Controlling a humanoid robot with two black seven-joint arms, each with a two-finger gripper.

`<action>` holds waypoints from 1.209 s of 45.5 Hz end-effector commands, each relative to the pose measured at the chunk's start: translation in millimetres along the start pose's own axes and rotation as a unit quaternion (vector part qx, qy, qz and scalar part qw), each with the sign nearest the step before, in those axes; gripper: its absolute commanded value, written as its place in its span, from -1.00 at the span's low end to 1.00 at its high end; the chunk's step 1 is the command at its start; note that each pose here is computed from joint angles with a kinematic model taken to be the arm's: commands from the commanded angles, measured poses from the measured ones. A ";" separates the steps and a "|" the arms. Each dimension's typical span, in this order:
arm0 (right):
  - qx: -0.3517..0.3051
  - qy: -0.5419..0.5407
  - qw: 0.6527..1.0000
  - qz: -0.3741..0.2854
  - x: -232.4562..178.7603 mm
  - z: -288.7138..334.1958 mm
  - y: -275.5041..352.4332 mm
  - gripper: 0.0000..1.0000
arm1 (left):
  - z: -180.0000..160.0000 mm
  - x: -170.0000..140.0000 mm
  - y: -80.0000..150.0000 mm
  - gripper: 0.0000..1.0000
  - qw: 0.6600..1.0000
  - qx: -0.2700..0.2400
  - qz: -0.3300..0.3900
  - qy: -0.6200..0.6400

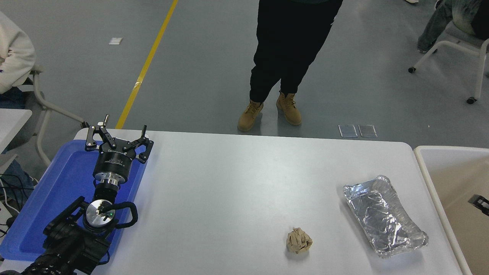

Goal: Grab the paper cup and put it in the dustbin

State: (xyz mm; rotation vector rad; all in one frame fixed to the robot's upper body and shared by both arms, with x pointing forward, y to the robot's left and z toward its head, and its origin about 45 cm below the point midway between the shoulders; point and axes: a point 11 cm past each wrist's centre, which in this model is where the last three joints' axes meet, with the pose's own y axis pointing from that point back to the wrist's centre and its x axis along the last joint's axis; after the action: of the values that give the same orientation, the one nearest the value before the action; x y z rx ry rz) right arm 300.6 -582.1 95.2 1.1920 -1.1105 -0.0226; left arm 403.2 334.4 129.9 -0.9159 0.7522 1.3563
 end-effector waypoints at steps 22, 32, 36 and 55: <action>0.178 0.120 0.977 0.001 132.9 -201.9 101.7 1.00 | -0.7 -0.1 0.1 1.00 1.000 0.001 0.000 0.000; 0.201 0.210 0.957 -0.025 128.9 -241.4 155.6 1.00 | -0.4 -0.1 0.0 1.00 1.000 0.001 0.000 0.000; 0.214 0.244 0.945 -0.038 117.3 -262.2 174.2 1.00 | -0.4 -0.1 0.0 1.00 1.000 0.001 0.000 0.000; 0.255 0.404 0.871 -0.114 21.6 -330.4 245.9 1.00 | -0.7 -0.1 0.1 1.00 1.000 0.001 0.000 0.000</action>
State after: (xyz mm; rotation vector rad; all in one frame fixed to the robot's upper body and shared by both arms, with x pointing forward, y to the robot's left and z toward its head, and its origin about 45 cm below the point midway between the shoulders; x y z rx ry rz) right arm 445.6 -315.9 311.5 1.5600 -0.4546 0.5190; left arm 403.2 334.0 129.8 -0.9142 0.7527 1.3557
